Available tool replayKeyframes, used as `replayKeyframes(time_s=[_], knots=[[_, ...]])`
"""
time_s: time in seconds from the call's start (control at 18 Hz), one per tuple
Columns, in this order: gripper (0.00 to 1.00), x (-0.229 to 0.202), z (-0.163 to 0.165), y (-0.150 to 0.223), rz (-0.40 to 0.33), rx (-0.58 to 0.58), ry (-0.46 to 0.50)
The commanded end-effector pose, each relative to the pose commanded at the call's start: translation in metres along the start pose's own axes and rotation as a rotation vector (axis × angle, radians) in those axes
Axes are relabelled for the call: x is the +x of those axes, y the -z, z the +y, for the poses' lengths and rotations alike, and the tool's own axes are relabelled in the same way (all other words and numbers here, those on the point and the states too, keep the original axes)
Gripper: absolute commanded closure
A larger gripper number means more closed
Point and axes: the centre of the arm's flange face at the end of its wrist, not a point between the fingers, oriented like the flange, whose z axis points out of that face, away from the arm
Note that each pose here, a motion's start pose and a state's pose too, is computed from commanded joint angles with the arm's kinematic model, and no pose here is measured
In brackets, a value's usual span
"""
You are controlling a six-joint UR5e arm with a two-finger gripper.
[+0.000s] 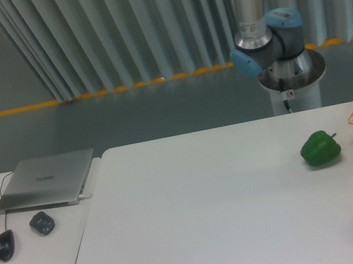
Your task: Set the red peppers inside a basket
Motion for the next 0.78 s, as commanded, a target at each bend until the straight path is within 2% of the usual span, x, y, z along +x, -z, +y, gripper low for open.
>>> replayKeyframes(time_s=[0.17, 0.22, 0.33, 0.39, 0.78], knots=[[0.5, 0.005, 0.015, 0.002, 0.001, -0.002, -0.037], [0.42, 0.006, 0.019, 0.001, 0.003, -0.002, -0.043], [0.12, 0.008, 0.028, -0.001, 0.005, 0.0, -0.077], [0.01, 0.009, 0.029, -0.002, 0.005, 0.001, -0.079], [0.0, 0.01, 0.037, -0.003, 0.01, -0.007, -0.07]])
